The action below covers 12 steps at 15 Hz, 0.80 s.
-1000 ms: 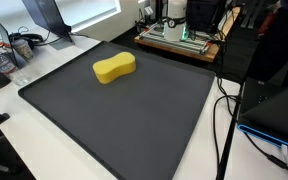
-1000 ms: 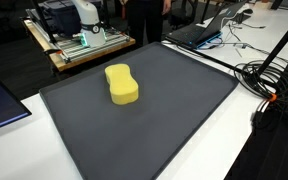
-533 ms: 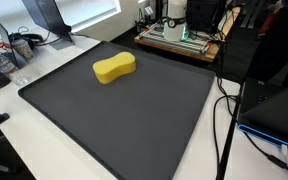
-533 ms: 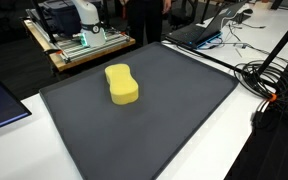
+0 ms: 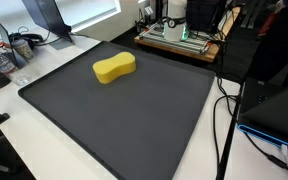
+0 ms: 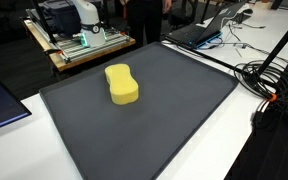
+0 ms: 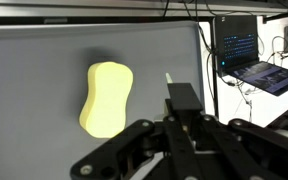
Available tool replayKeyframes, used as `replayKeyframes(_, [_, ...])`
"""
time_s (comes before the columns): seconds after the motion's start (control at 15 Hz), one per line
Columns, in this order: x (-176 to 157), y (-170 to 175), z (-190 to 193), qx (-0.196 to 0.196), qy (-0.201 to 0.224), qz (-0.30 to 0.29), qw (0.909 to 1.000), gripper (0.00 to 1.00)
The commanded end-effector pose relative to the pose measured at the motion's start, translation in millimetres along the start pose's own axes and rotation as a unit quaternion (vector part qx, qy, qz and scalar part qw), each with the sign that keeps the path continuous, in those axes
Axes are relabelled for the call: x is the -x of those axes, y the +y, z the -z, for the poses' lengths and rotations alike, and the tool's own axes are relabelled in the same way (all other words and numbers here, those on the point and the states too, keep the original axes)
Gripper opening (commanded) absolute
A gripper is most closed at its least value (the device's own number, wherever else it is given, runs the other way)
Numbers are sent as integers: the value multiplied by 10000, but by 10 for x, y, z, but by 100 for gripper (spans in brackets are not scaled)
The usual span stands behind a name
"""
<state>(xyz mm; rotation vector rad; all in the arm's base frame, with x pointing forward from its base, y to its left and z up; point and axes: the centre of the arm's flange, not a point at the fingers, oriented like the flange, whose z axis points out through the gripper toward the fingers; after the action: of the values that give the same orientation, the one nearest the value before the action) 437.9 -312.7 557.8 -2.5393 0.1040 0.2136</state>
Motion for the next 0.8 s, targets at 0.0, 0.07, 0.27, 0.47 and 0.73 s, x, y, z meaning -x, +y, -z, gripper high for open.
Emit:
replayKeyframes(0.0, [279,-5,-283,600,470,647,9950,3])
replayKeyframes(0.07, [290,43,-312,849,503,804,9919,3])
replayKeyframes(0.27, [320,109,-383,1548,686,1235,9778,3])
replayKeyframes(0.47, [111,162,-239,1521,718,1170,9788,13])
replayKeyframes(0.73, [177,115,-290,1582,806,1248,9762,13])
